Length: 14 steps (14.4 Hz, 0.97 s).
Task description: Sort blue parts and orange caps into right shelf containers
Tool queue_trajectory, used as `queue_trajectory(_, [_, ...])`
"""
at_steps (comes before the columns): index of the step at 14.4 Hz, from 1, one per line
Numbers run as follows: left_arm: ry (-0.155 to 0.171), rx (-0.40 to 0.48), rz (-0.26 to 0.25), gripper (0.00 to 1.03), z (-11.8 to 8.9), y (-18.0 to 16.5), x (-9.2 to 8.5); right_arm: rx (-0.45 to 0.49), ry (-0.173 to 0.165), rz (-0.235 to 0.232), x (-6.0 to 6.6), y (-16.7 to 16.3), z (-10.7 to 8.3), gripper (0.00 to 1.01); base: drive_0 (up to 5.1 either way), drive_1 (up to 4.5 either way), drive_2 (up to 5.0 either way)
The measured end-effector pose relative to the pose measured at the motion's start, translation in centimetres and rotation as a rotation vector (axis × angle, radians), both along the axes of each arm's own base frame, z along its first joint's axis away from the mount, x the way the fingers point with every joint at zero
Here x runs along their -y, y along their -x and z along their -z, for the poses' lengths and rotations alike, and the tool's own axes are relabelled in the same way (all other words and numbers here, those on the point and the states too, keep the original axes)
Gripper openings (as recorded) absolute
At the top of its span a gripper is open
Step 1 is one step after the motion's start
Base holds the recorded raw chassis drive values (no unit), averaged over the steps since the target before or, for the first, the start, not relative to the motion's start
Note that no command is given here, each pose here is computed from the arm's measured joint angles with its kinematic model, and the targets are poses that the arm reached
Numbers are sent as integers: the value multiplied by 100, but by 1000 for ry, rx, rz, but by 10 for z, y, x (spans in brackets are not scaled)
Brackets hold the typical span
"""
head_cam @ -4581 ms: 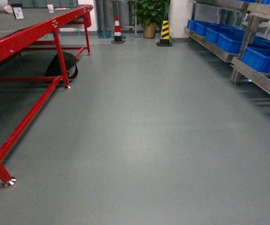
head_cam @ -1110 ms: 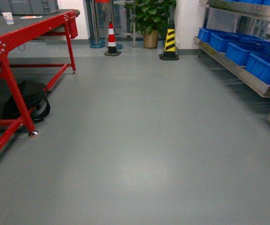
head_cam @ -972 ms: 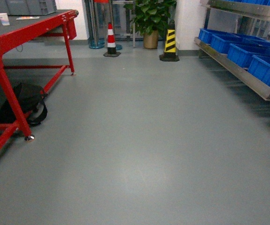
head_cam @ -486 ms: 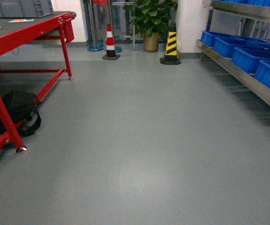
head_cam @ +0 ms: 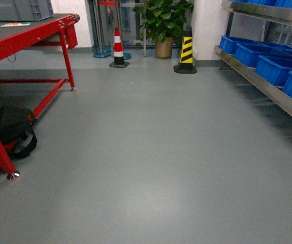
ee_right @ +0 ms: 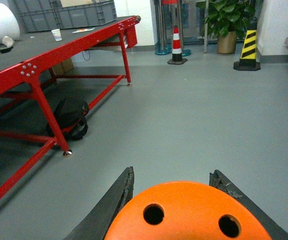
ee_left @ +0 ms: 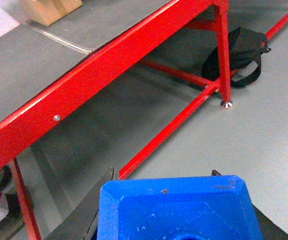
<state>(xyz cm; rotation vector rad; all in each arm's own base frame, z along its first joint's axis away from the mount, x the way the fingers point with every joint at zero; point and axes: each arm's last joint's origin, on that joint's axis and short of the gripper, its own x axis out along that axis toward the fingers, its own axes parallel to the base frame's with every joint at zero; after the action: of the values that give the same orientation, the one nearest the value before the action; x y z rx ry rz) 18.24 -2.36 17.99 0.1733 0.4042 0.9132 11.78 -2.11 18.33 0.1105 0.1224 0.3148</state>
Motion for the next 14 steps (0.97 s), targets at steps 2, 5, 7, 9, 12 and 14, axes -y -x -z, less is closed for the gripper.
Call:
queue_trajectory(2, [0,-2,0,44,0,0,0,2,1,0,0,0,0,41,1,405,-404])
queue_trajectory(5, [0,0,0,44,0,0,0,5,2,0,0,0,-1,41,0,405,-405])
queue_trajectory(7, [0,2,-1,44,0,0,0,4,1,0,0,0,0,41,1,392,-390])
queue_trajectory(9, [2,-1,3,44,0,0,0,-1,0,0,0,0,0,41,2,67,-63])
queue_trajectory(12, [0,-1,-2,44,0,0,0,-3,-1,0,0,0,0,41,-130,-130,-130])
queue_trajectory(14, [0,0,-1,44,0,0,0,-3,-1,0,0,0,0,41,-148,-148,-148])
